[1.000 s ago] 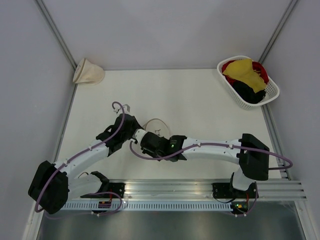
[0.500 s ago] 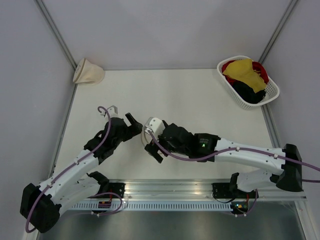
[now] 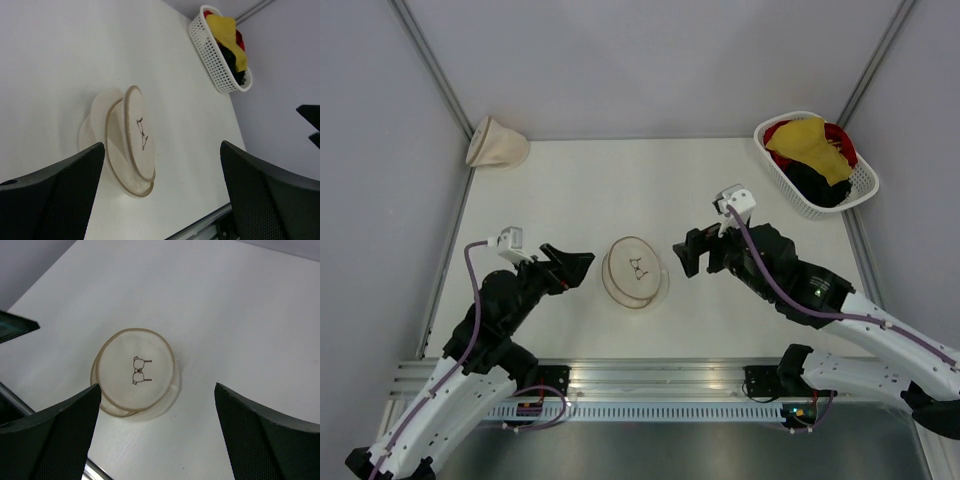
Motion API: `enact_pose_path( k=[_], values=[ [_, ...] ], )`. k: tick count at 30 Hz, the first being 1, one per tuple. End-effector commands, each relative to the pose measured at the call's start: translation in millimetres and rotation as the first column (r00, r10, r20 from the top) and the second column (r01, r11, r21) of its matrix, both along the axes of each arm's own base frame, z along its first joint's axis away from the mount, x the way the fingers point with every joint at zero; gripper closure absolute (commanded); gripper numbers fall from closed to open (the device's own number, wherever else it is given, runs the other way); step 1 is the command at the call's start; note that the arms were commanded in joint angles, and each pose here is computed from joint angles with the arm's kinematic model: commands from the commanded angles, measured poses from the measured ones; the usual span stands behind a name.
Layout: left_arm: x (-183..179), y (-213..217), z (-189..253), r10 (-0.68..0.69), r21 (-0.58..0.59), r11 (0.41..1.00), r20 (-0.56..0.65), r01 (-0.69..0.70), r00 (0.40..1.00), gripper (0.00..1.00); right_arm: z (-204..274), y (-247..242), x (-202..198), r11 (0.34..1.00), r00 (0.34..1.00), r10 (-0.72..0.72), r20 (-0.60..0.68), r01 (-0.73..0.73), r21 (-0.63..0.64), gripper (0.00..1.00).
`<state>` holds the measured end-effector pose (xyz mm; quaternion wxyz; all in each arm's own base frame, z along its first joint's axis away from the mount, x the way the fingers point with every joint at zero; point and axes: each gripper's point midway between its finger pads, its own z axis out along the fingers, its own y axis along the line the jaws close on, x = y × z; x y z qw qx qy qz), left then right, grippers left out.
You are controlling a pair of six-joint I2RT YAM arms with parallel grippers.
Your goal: Unzip the laundry bag and remove the bra
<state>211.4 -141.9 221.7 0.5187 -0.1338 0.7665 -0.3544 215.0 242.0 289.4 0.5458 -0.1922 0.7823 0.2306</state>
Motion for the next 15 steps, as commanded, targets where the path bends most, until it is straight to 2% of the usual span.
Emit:
enact_pose_path(
  k=[1, 7, 15],
  values=[
    [-17.0, -5.1, 29.4, -0.101, 0.004, 0.995, 0.116, 0.101, 0.988, 0.00, 5.3, -24.5, 4.1, 0.995, 0.995, -0.096, -0.009, 0.096, 0.024, 0.02],
    [-30.6, 0.2, 64.3, -0.134, 0.028, 0.991, 0.203, 0.131, 0.970, 0.00, 18.8, -28.5, -3.8, 0.993, 0.996, -0.086, -0.025, 0.088, 0.084, 0.02],
    [-40.8, 3.4, 76.4, -0.149, 0.020, 0.989, 0.249, 0.149, 0.957, 0.00, 13.6, -13.0, -8.4, 0.993, 0.997, -0.031, -0.064, 0.038, 0.114, 0.02]
  ],
)
